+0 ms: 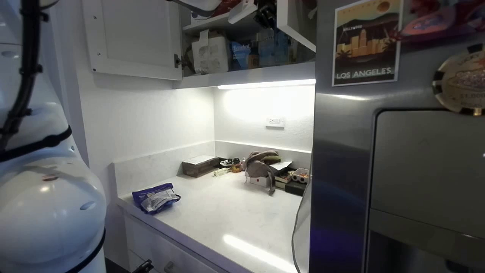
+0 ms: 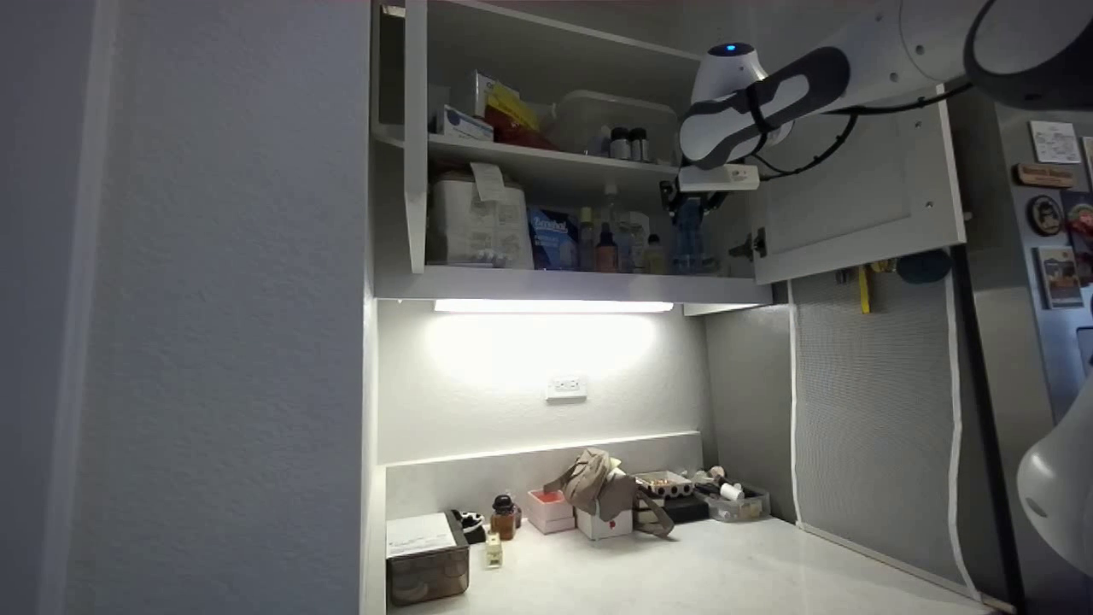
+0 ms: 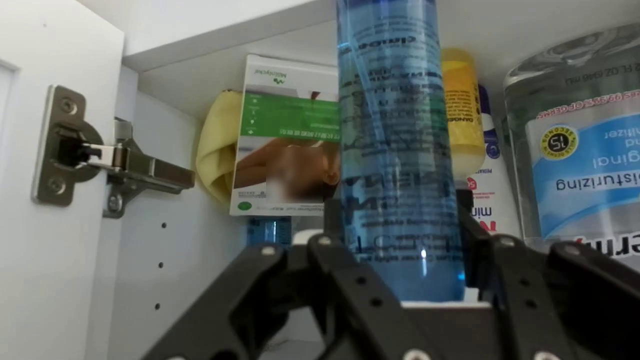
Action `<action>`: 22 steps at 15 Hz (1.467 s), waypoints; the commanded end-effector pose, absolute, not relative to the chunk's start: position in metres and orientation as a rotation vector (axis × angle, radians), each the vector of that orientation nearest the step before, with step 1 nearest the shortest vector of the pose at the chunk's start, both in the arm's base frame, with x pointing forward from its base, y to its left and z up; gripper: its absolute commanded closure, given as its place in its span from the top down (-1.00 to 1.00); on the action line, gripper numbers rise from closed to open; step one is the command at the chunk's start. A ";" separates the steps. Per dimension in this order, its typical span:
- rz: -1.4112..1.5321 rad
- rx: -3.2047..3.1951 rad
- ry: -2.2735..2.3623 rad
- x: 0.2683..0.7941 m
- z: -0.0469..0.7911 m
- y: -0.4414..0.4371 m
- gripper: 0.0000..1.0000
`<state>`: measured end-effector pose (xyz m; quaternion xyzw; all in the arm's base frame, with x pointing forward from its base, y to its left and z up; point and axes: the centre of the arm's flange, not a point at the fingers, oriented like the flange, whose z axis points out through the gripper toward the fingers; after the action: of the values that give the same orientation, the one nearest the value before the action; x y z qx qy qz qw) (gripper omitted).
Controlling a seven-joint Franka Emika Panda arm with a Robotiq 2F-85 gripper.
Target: Put the spray bottle inside the cabinet
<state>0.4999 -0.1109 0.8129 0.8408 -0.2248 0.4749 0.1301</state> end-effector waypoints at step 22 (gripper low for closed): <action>1.322 2.428 -0.732 0.568 0.820 -0.128 -0.48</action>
<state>0.5589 -0.1276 0.8062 0.8414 -0.2367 0.4643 0.1432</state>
